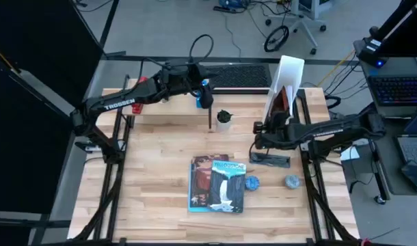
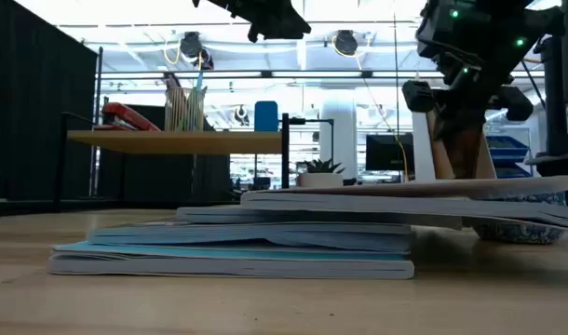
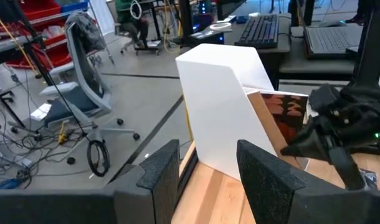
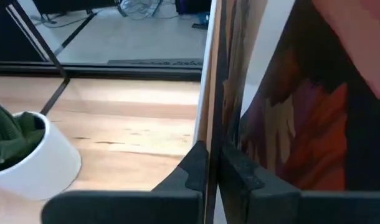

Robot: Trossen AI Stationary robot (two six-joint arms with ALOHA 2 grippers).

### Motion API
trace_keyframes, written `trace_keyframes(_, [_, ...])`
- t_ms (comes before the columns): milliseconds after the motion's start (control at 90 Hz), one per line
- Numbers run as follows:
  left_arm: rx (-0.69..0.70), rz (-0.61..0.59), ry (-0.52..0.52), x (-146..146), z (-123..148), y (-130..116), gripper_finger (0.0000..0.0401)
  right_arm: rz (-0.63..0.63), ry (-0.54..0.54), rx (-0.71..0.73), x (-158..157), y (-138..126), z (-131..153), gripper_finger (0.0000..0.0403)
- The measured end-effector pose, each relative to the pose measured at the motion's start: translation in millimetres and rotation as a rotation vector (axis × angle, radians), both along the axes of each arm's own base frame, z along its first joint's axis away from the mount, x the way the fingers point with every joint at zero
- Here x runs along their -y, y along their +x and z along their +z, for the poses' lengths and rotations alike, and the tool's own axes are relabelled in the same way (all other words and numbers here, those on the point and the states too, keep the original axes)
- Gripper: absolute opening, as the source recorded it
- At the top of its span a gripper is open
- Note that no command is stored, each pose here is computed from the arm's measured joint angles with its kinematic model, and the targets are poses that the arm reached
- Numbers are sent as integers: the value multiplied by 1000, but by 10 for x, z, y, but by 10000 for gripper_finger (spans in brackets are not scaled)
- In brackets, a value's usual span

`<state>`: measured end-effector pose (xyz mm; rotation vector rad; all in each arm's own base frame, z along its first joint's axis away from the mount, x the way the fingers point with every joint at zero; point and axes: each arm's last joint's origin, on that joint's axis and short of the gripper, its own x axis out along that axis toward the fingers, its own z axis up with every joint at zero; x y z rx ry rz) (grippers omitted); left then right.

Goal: Stock shelves
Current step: Put the blue/brown book into the white book shelf

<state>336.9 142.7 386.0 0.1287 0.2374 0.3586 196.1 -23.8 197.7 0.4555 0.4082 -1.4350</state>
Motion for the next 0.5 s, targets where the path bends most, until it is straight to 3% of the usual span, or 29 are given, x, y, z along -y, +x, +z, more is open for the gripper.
trace_keyframes(233, [-5, -3, 13, 0, 0, 0, 148, -39, -51, -16, 23, 33, -78, 6])
trace_keyframes(500, [-5, -3, 13, 0, 0, 0, 148, -52, -12, -37, 74, 24, -95, 6])
